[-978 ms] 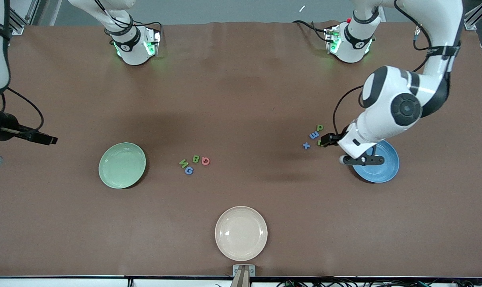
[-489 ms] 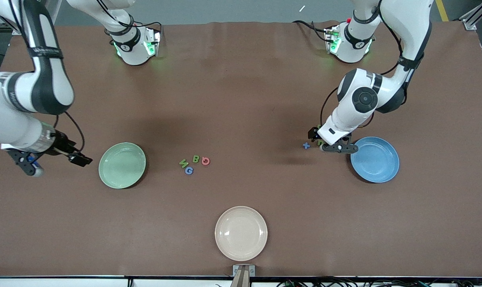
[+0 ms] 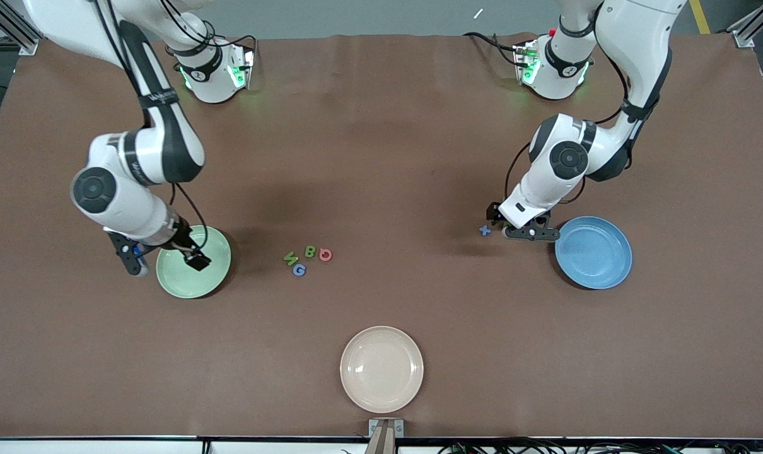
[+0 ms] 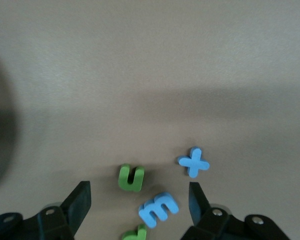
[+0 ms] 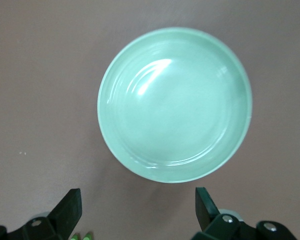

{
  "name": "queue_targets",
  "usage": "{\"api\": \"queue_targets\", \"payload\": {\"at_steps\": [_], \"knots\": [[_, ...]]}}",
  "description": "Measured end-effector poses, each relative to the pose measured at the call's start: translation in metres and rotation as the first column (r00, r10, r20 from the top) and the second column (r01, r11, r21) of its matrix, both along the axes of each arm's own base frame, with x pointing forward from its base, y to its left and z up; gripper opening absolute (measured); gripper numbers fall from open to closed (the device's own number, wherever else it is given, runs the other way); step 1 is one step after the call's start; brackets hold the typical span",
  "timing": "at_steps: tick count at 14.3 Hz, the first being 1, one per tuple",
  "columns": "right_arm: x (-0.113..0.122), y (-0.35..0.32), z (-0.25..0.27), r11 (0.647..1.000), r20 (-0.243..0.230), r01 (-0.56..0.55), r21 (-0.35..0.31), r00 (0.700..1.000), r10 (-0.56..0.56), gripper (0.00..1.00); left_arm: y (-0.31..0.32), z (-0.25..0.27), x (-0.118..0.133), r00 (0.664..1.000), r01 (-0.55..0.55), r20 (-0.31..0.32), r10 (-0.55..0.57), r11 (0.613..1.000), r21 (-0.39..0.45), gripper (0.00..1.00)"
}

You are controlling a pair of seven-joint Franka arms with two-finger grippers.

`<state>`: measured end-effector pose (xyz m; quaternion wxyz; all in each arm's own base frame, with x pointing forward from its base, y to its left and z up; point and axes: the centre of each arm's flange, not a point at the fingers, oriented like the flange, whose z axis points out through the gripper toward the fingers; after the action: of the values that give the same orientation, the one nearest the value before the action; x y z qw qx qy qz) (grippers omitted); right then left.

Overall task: Sort upper and lower case letters into plates
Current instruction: 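Grasp the u with the left gripper while the right gripper grasps N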

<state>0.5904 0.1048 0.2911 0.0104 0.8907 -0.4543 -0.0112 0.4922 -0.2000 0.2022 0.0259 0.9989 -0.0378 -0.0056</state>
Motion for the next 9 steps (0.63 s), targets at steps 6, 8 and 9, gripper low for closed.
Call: {"api": "queue_targets", "payload": {"at_steps": [6,8,9], "knots": [[0.020,0.058,-0.053,1.000,0.008,-0.007,-0.017,1.000,0.007,1.00,-0.004,-0.015,0.007,0.998,0.065,0.021,-0.065,0.998,0.021,0.79],[0.021,0.081,-0.063,1.000,0.009,-0.008,-0.021,1.000,0.008,1.00,-0.006,-0.014,0.009,0.995,0.096,0.033,-0.097,0.995,0.035,0.79],[0.021,0.091,-0.068,1.000,0.019,-0.006,-0.019,1.000,0.007,1.00,-0.007,-0.014,0.010,0.993,0.112,0.038,-0.114,0.993,0.043,0.79]]}}
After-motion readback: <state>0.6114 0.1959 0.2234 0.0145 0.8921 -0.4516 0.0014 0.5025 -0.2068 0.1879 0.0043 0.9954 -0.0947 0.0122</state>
